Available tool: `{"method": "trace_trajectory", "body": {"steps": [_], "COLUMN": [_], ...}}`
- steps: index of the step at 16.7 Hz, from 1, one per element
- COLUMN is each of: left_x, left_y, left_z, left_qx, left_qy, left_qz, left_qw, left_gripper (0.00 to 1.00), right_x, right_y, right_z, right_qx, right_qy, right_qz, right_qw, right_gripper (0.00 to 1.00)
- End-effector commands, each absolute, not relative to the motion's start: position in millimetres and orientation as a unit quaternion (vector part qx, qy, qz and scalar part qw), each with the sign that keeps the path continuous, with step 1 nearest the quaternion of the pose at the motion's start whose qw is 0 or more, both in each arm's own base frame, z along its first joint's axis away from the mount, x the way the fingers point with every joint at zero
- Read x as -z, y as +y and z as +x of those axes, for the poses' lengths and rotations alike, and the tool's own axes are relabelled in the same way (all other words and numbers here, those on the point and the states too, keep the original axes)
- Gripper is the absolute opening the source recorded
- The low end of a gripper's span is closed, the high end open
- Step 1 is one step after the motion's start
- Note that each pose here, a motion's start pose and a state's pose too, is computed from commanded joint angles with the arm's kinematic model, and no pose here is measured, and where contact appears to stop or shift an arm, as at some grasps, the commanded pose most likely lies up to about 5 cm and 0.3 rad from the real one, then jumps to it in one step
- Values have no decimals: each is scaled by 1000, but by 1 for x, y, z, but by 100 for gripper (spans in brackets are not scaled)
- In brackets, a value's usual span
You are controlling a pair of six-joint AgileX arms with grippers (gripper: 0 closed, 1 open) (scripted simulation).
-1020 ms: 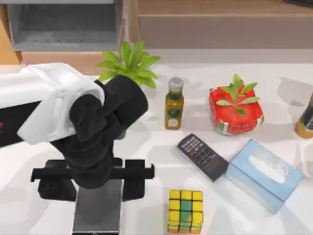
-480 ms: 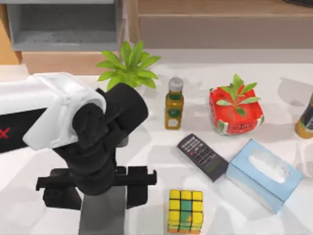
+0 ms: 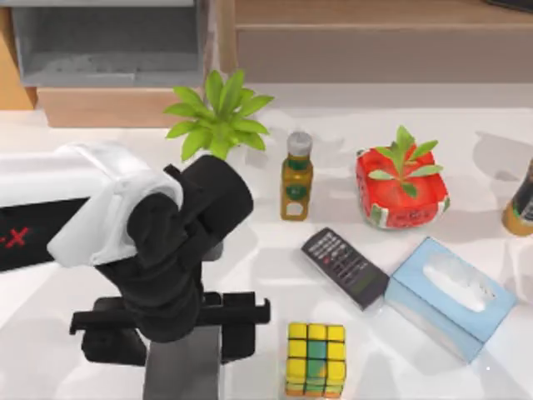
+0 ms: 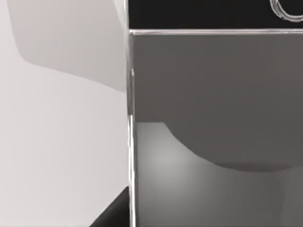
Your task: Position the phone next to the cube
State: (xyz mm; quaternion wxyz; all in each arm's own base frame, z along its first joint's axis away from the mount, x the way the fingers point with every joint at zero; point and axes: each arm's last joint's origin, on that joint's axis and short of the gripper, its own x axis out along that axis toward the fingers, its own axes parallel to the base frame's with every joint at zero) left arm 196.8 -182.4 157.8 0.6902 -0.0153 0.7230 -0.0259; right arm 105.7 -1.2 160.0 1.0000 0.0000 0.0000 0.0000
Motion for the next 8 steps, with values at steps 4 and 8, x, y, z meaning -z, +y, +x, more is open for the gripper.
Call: {"method": "trace_trajectory", "body": {"steps": [4, 8], "left_x": [-152, -138], "left_y": [-183, -180], "left_z": [200, 200], "left_qx": [23, 8], "left_qy": [705, 702], "left_qz": [-11, 6], "left_qw": [709, 712], "left_gripper": [0, 0], "right_x": [-160, -160], "right_y": [-1, -1], "right_z": [106, 106], "right_qx": [0, 0], "right_qy": [0, 0], "right_qz": [0, 0], "right_qw": [1000, 1000], "right_gripper": [100, 100]}}
